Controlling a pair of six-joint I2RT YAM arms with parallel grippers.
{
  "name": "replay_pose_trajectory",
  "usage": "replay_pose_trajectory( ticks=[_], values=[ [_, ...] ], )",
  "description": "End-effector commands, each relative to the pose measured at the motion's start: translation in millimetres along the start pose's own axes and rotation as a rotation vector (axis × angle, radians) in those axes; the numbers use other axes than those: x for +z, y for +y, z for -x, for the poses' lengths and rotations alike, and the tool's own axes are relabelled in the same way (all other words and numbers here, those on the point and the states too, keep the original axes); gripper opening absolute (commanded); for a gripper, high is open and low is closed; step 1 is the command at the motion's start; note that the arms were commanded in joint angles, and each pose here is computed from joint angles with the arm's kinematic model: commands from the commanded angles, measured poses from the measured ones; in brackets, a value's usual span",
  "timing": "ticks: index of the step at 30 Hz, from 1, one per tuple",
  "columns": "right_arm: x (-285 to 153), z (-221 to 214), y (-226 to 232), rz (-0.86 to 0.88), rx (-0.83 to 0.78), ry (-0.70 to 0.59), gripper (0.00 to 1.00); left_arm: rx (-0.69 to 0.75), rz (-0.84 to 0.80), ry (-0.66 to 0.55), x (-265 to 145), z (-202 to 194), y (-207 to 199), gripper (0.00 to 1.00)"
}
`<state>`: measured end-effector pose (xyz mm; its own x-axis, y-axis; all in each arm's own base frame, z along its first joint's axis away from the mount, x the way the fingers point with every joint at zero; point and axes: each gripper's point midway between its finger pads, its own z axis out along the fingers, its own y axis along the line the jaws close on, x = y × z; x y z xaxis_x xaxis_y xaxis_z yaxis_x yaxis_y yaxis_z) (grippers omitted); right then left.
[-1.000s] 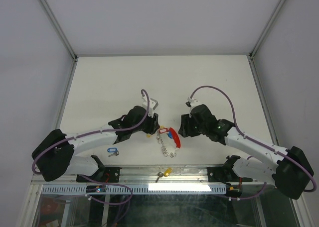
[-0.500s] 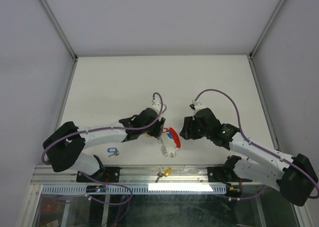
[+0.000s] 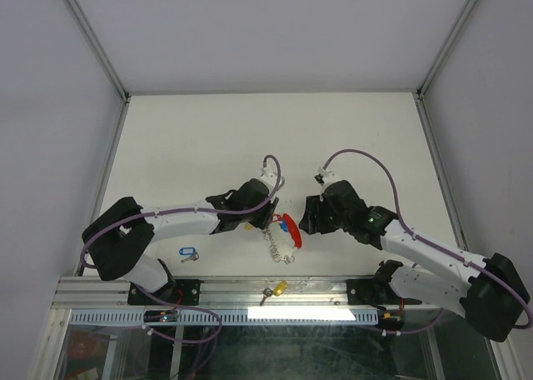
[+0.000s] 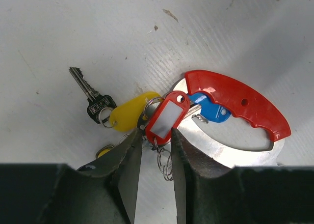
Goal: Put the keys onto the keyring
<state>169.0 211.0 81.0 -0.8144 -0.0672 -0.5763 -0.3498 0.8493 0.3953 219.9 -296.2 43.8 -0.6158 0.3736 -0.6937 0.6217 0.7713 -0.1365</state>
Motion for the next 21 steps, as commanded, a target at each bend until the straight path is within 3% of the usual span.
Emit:
replay_pose_trajectory(
  ticks=[1, 7, 17, 21],
  values=[
    [-0.5, 20.5, 14.2, 0.046, -0.003, -0.055, 0.52, 0.023, -0.055, -0.028, 0.2, 16.0, -13.9, 0.29],
    [0.4, 20.5, 15.5, 0.052, -0.001, -0.051, 0.52, 0.028, -0.053, -0.017, -1.4, 11.0, -12.3, 0.30],
    [-0.7, 21.4, 16.4, 0.053, 0.002, -0.051, 0.52, 0.038, -0.059, -0.009, -3.0, 8.9, -12.5, 0.02],
    [-1.5, 22.3, 15.9, 0.049, 0.000, -0.057, 0.52, 0.037, -0.065, -0.026, -6.9, 13.2, -13.7, 0.00]
  ],
)
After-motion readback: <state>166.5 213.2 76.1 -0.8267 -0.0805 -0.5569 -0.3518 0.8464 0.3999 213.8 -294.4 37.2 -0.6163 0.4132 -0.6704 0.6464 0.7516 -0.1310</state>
